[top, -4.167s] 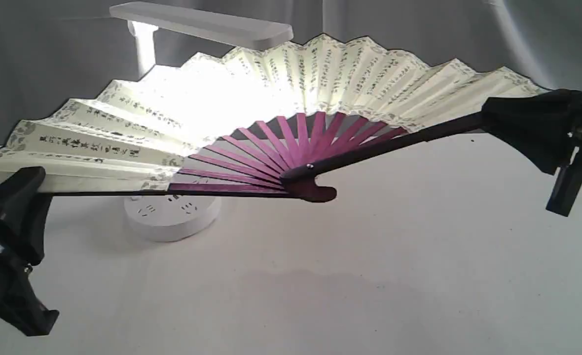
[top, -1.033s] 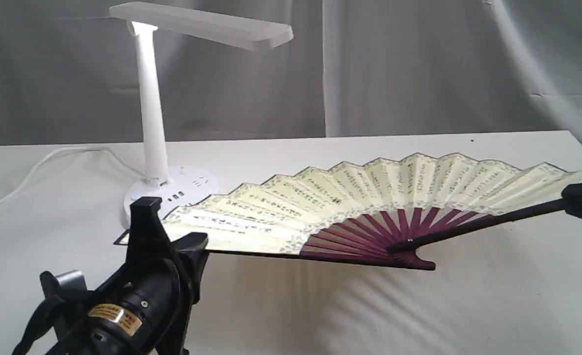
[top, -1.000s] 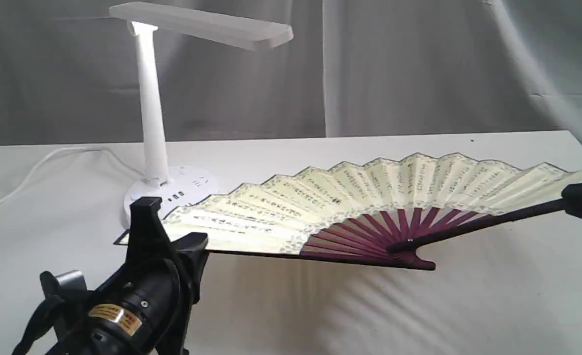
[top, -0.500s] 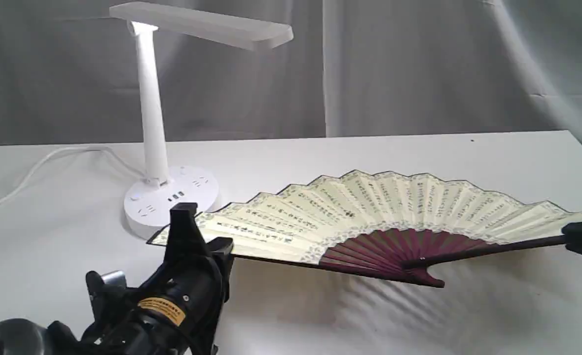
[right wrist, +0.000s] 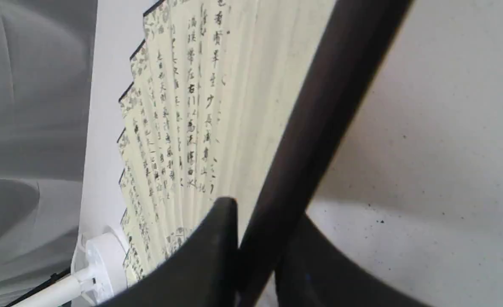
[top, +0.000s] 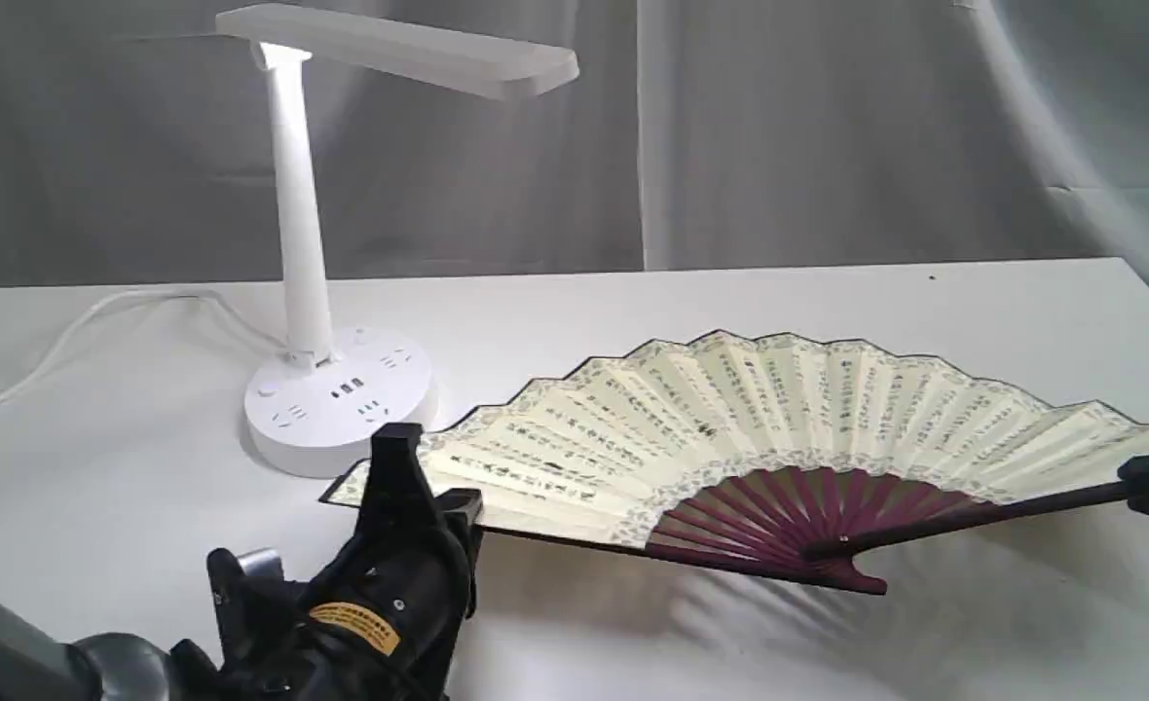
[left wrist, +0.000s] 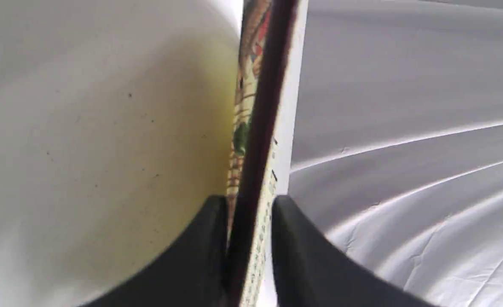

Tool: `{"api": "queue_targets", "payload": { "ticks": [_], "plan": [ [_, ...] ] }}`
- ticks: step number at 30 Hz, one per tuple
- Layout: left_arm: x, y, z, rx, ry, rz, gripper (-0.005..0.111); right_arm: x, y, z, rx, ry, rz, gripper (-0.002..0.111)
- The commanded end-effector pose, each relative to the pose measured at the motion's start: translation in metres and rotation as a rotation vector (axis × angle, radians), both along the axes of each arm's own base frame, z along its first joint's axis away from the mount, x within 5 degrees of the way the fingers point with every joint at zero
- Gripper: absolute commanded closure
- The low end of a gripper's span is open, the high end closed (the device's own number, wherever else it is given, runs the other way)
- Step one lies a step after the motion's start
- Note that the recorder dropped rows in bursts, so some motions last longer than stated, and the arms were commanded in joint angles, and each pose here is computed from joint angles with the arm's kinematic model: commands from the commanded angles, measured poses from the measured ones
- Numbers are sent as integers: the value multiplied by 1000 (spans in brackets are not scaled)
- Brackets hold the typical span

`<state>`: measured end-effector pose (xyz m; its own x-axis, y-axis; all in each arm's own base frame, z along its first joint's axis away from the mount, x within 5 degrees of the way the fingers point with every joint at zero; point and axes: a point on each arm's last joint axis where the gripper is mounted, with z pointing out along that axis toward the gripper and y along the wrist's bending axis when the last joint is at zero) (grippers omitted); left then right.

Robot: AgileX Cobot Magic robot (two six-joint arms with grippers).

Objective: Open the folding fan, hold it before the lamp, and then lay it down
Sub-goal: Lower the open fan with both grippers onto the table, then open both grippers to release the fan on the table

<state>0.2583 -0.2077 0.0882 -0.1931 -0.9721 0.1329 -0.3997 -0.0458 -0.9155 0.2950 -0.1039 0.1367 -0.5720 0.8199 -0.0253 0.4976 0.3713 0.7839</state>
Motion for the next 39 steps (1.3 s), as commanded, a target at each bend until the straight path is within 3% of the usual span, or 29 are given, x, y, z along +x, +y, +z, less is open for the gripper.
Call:
{"api": "queue_targets", "payload": {
  "ticks": [1,7,12,19,27,32,36,39],
  "plan": [
    [5,1,8,-33,-61,30,76,-3,-6,-7,-146,20,57,99],
    [5,0,8,9,-72,10,47,-4,-6,-8,-167,27,85,63],
    [6,2,8,208,-121,-63,34,-6,-8,-11,-210,45,105,44],
    [5,-3,10,243,-151,-138,35,-6,-3,-8,-158,26,129,42],
    [4,-6,25,427,-237,-245,40,-10,1,2,-206,42,177,48],
    [4,0,40,504,-204,-221,41,-4,23,14,-242,1,259,48],
    [0,8,48,625,-115,-224,41,-1,42,16,-266,-9,333,48],
    [-2,11,57,785,-137,-295,41,1,53,15,-285,-10,381,48]
  ]
}}
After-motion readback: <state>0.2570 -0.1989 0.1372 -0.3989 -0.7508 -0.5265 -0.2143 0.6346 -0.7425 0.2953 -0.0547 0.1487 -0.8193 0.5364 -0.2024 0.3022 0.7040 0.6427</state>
